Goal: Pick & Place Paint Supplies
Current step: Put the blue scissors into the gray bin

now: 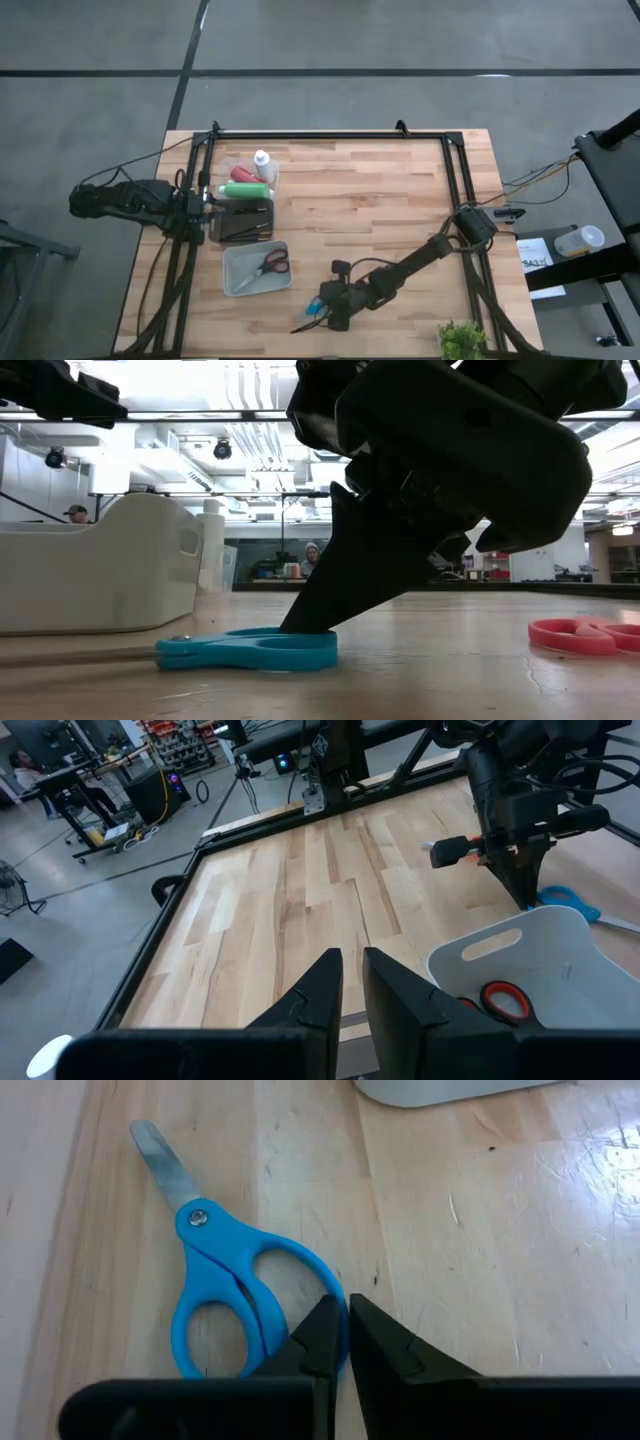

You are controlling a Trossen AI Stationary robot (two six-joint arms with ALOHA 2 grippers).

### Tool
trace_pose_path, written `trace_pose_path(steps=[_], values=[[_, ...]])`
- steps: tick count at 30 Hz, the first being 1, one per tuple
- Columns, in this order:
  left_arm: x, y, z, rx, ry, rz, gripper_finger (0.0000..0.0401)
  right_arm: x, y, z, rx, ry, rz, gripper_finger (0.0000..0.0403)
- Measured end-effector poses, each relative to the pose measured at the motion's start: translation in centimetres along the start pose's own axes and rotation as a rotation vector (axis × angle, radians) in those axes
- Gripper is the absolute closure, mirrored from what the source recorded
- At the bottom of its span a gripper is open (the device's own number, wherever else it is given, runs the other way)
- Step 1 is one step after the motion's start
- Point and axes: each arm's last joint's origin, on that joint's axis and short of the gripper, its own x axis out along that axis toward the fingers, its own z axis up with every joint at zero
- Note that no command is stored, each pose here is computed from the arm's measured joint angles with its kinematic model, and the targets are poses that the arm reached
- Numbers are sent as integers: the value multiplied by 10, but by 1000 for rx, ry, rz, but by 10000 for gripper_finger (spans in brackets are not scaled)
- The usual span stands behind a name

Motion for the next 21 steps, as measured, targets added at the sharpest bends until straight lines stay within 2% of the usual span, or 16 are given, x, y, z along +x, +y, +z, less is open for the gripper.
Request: trace_pose_path(steps=[12,16,21], values=[[0,0,0,0,0,0,350,-4,0,3,-14,-10,9,387],[0,0,0,0,0,0,350,-15,1,8,-63,-5,42,387],[0,0,0,0,0,0,350,-41,3,29,-76,-68,114,388]])
